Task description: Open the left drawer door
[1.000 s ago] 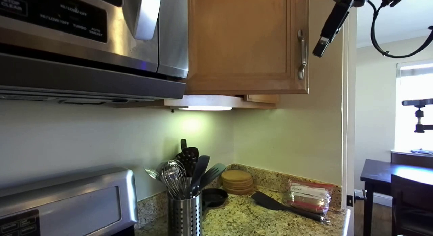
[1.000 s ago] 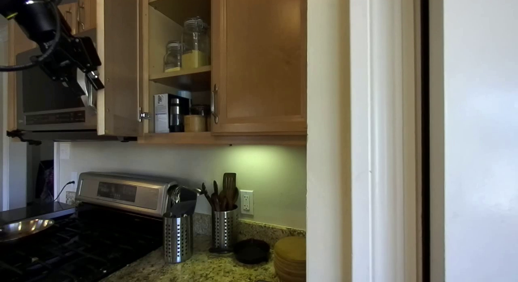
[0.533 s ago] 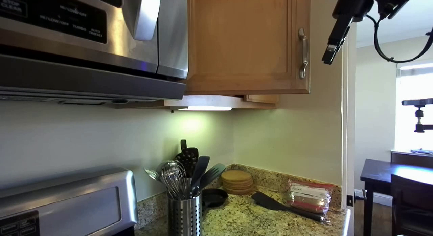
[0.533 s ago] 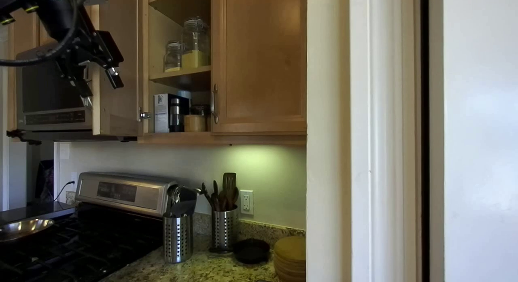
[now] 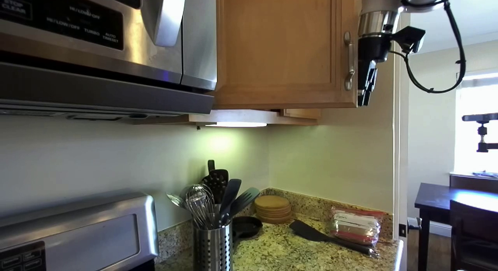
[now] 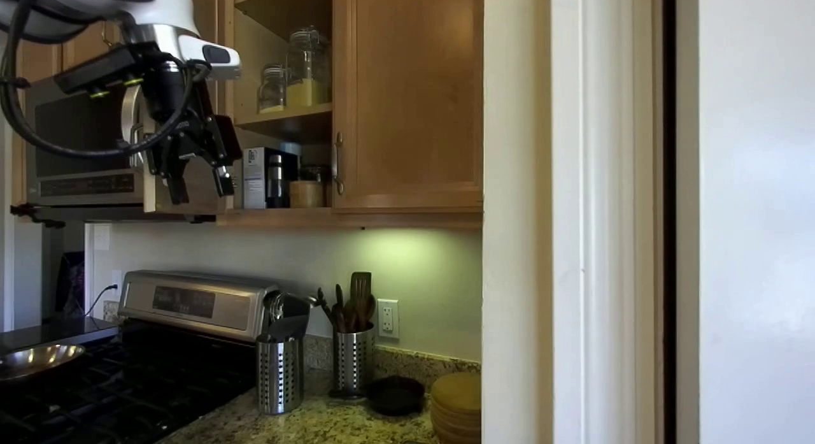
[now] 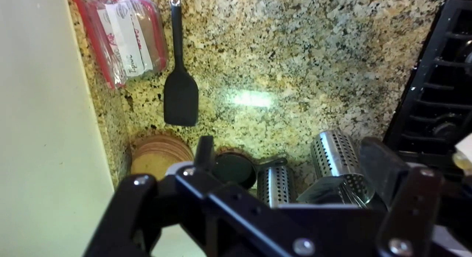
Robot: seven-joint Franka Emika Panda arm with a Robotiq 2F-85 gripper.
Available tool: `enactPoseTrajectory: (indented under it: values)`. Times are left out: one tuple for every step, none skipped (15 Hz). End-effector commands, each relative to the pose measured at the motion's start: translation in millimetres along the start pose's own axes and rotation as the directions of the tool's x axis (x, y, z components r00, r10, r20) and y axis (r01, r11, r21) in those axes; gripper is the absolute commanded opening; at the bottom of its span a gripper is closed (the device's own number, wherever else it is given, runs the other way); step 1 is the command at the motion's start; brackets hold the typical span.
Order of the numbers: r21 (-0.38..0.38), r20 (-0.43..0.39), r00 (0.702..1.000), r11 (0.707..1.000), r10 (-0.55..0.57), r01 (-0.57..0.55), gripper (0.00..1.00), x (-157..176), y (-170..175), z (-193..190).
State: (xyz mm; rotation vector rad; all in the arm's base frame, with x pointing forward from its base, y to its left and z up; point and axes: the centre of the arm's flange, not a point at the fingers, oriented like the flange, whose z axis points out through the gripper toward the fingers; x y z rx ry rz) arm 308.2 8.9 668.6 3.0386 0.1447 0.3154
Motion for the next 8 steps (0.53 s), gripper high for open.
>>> enactPoseTrajectory:
  values:
    - [0.001, 0.027, 1.0, 1.0, 0.009, -0.009, 1.0, 5.9, 1.9, 9.8]
    - [0.001, 0.043, 0.999, 1.0, 0.011, -0.011, 1.0, 10.7, 2.7, 16.4]
    - [0.001, 0.048, 0.999, 1.0, 0.01, -0.01, 1.0, 12.7, 2.5, 18.6]
    - [0.001, 0.046, 0.999, 1.0, 0.009, -0.009, 1.0, 12.9, 2.0, 17.6]
    - [0.0, 0.041, 0.999, 1.0, 0.009, -0.009, 1.0, 12.4, 1.7, 15.3]
    - [-0.001, 0.036, 0.999, 1.0, 0.009, -0.009, 1.0, 11.5, 1.5, 13.1]
    - [-0.001, 0.033, 0.999, 1.0, 0.009, -0.009, 1.0, 11.0, 1.5, 12.1]
    - [-0.001, 0.032, 0.999, 1.0, 0.009, -0.009, 1.0, 10.8, 1.5, 11.9]
